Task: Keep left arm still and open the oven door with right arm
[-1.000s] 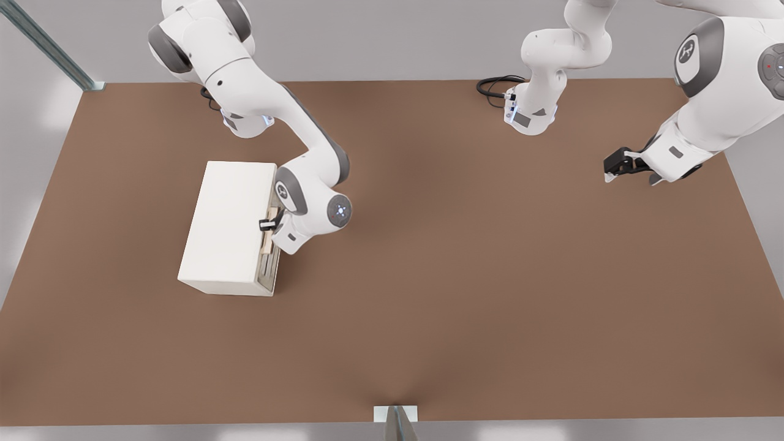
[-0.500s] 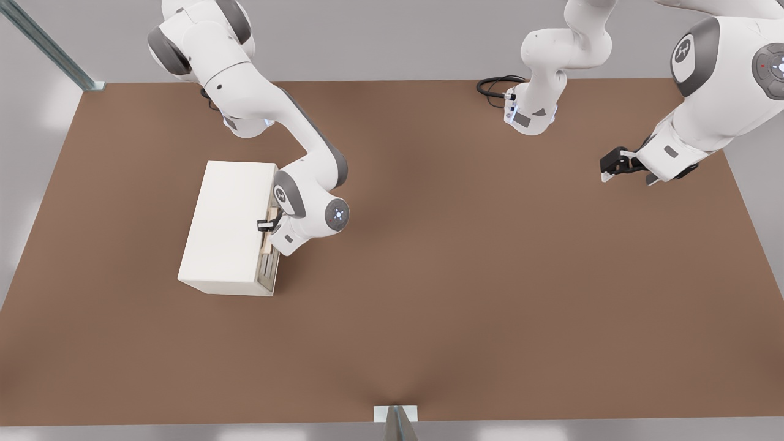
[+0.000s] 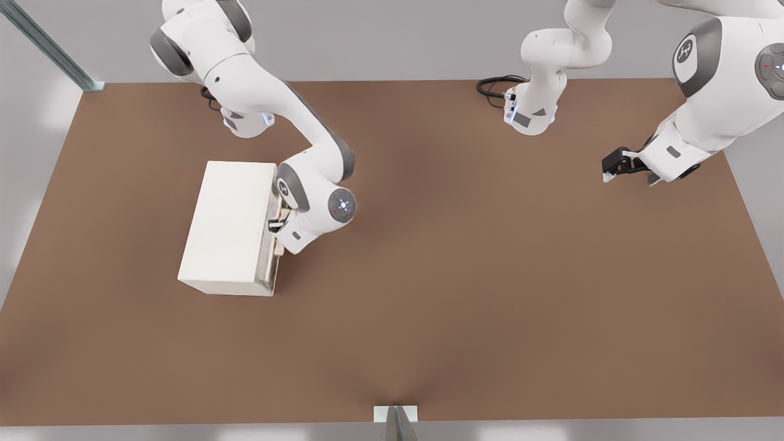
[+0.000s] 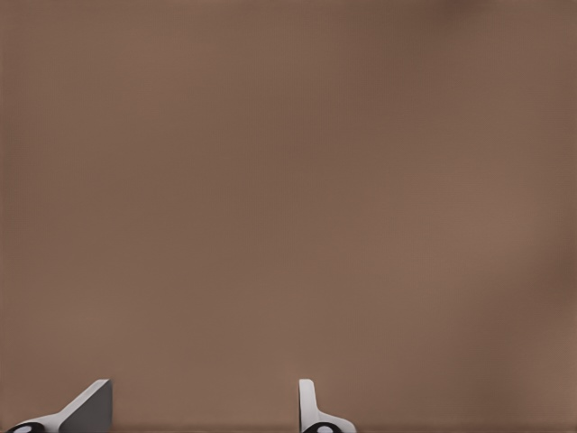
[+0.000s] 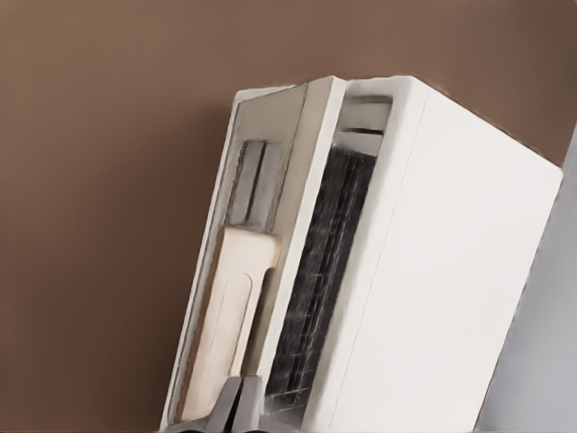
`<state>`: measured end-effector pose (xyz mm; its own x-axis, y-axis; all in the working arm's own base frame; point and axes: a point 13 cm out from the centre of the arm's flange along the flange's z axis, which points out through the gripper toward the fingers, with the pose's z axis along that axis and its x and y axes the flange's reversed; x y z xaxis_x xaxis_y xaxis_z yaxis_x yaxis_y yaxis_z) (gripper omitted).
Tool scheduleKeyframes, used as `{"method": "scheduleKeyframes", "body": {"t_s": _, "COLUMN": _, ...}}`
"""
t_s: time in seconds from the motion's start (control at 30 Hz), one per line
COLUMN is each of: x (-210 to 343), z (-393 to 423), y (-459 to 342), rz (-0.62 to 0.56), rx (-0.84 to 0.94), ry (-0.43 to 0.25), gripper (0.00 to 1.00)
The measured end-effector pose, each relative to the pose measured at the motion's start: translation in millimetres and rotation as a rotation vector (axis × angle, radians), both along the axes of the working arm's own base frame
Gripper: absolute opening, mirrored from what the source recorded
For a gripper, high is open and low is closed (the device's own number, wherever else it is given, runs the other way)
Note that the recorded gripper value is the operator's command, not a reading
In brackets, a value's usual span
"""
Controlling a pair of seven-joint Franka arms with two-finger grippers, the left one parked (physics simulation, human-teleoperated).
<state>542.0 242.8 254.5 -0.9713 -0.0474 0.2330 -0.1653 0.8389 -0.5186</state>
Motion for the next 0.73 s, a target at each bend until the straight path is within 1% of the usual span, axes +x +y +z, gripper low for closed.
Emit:
{"method": "scheduleKeyframes", "body": {"t_s": 0.03, "x": 17.1, "z": 10.8, "y": -17.8, "rz": -0.071, "rx": 0.06, "ry": -0.004, "gripper": 1.0}}
{"method": "scheduleKeyframes", "body": {"t_s": 0.07, "x": 34.8, "z": 19.0, "y": -49.4, "rz": -0.153, "rx": 0.12, "ry": 0.004, "gripper": 1.0}}
{"method": "scheduleKeyframes", "body": {"t_s": 0.13, "x": 62.5, "z": 35.2, "y": -137.0, "rz": -0.308, "rx": 0.216, "ry": 0.016, "gripper": 1.0}}
{"method": "scheduleKeyframes", "body": {"t_s": 0.17, "x": 71.6, "z": 55.2, "y": -178.7, "rz": -0.369, "rx": 0.266, "ry": 0.0, "gripper": 1.0}}
{"method": "scheduleKeyframes", "body": {"t_s": 0.2, "x": 73.6, "z": 82.8, "y": -207.0, "rz": -0.398, "rx": 0.307, "ry": -0.03, "gripper": 1.0}}
{"method": "scheduleKeyframes", "body": {"t_s": 0.27, "x": 55.7, "z": 140.6, "y": -229.7, "rz": -0.393, "rx": 0.36, "ry": -0.08, "gripper": 1.0}}
{"method": "scheduleKeyframes", "body": {"t_s": 0.33, "x": 32.3, "z": 173.6, "y": -234.0, "rz": -0.367, "rx": 0.398, "ry": -0.094, "gripper": 1.0}}
{"method": "scheduleKeyframes", "body": {"t_s": 0.47, "x": 18.3, "z": 184.2, "y": -226.1, "rz": -0.298, "rx": 0.449, "ry": -0.067, "gripper": 1.0}}
{"method": "scheduleKeyframes", "body": {"t_s": 0.73, "x": 14.7, "z": 182.0, "y": -221.3, "rz": -0.192, "rx": 0.49, "ry": -0.018, "gripper": 1.0}}
